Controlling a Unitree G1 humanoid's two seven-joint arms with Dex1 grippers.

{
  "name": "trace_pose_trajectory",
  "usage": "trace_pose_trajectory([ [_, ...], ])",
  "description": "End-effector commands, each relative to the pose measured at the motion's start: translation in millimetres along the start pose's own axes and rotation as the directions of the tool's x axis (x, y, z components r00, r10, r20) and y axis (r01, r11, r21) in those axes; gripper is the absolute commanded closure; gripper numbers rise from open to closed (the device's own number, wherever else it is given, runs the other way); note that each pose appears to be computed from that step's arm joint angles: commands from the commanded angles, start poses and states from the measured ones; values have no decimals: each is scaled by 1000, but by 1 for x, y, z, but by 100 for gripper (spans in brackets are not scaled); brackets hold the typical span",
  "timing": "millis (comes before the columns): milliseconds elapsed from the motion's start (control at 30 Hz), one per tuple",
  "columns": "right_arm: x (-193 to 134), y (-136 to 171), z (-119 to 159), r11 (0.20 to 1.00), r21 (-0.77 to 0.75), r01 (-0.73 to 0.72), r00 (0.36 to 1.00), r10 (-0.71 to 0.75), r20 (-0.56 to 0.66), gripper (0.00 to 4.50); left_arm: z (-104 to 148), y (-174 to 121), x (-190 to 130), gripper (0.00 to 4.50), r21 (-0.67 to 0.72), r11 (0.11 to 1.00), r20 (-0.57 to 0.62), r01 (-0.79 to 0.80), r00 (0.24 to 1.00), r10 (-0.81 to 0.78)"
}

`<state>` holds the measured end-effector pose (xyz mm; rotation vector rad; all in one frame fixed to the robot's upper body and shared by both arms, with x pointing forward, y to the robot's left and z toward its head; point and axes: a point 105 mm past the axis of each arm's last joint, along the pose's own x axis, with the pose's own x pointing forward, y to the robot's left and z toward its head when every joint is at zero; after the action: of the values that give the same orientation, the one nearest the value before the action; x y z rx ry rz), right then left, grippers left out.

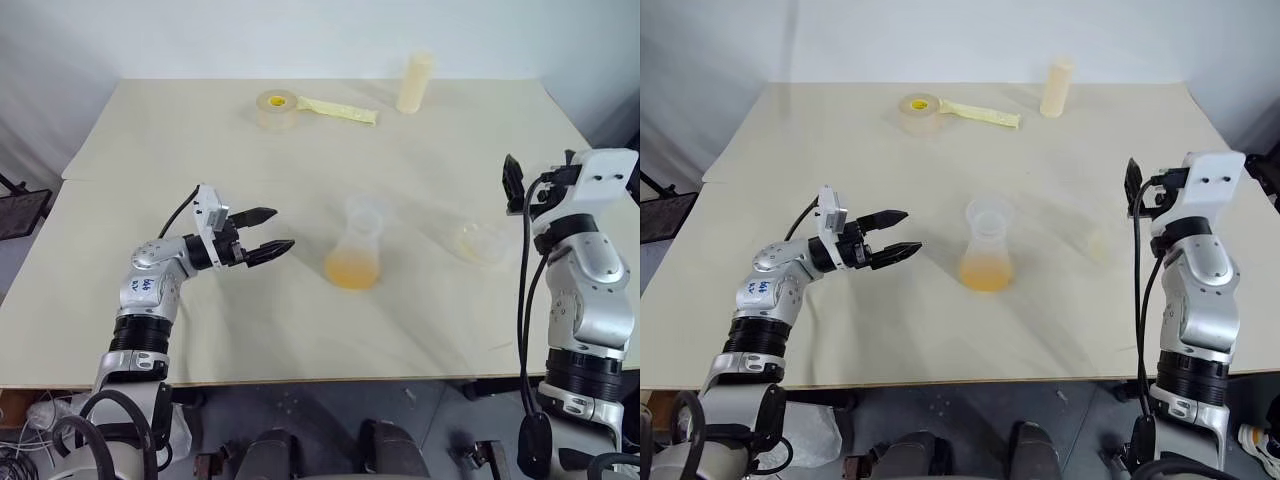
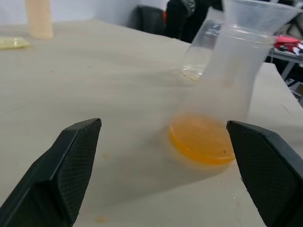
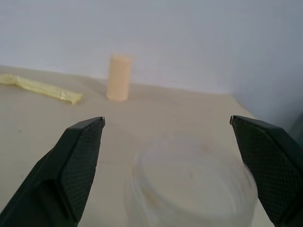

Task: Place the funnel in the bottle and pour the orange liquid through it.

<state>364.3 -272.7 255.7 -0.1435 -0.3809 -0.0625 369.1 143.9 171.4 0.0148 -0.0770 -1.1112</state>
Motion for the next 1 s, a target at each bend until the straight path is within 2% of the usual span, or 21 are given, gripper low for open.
trace_pose_trajectory([
  [33, 3, -8, 33, 1000, -10, -5, 995, 6, 103, 3, 7, -1, -3, 0, 2, 1000, -8, -10, 1000, 10],
  [200, 1, 8, 61, 988, -21, -155, 976, 157, 154, 3, 5, -2, -4, 0, -33, 999, -39, -29, 999, 28],
  [267, -12, 25, 68, 949, -48, -311, 938, 314, 144, 3, 6, 1, -6, 0, -50, 997, -43, -56, 998, 54],
  [367, -39, 43, 66, 851, -84, -518, 848, 524, 80, 3, 13, -2, -12, 0, -21, 1000, -1, -23, 1000, 23],
  [567, -103, 64, 40, 622, -2, -783, 620, 782, -65, 3, 15, -14, -29, 0, 84, 995, 31, 57, 998, -60],
  [633, -131, 70, 9, 524, 56, -850, 507, 843, -181, 3, 12, -26, -38, 0, 125, 983, 22, 133, 990, -137],
  [700, -151, 65, -21, 492, 106, -864, 445, 845, -296, 3, 11, -34, -45, 0, 160, 972, 25, 172, 984, -178],
  [833, -152, 53, -40, 532, 121, -838, 476, 821, -315, 3, 17, -42, -50, 0, 206, 953, 66, 223, 968, -241],
  [1000, -148, 50, -45, 538, 133, -832, 482, 822, -304, 3, 20, -55, -56, 0, 220, 937, 74, 272, 953, -294],
])
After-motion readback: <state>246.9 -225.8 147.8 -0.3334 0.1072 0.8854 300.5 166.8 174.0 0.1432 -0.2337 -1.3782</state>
